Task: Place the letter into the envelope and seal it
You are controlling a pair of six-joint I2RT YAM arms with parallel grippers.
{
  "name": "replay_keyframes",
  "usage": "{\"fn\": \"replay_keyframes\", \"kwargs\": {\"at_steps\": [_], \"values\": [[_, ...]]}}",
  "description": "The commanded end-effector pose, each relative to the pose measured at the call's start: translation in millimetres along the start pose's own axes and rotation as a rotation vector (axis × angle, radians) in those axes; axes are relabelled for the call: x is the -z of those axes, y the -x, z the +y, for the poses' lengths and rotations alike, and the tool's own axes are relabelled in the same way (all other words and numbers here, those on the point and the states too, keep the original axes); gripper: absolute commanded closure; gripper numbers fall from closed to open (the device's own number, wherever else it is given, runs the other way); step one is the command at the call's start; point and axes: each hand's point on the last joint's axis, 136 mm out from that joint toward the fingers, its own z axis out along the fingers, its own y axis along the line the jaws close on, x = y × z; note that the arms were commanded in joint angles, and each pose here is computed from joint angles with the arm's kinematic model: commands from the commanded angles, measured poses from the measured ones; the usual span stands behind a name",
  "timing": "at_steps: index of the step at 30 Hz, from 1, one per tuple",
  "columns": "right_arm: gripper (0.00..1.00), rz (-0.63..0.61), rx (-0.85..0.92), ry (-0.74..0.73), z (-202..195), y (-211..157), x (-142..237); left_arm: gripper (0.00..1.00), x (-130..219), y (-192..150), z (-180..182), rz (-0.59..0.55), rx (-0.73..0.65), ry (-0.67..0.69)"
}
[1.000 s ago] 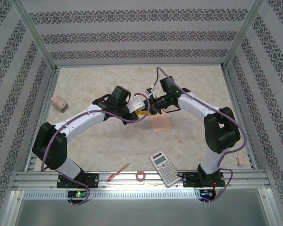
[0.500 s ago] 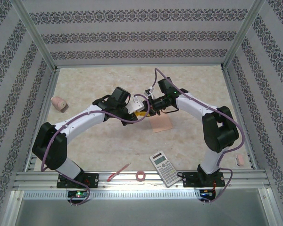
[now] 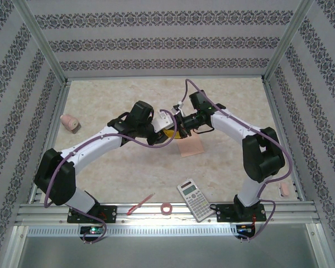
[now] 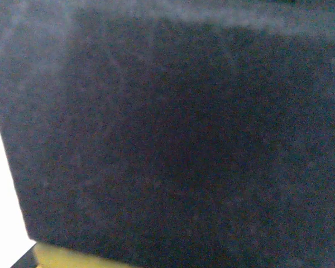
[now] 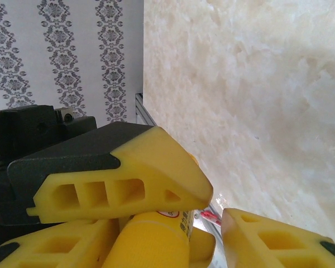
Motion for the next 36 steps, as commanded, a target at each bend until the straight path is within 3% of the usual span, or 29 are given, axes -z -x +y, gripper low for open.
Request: {"fn": "replay_keyframes", "kwargs": {"at_steps": [1,20,36], "values": [[0.48,0.07,0.072,0.071,29.9,-18.7,-5.9,1.0,18.0,83.7,-12.1,-0.298,-0.152,-0.019],[0.48,-0.034,0.067,0.057,27.9,-8.3,39.5,1.0,1.3,58.7,4.0,-0.204,-0.055,-0.01],[0.48,-0.074,0.07,0.037,27.8,-6.7,63.1,1.0,8.7,50.8,31.4,-0.222,0.069,0.017]]}}
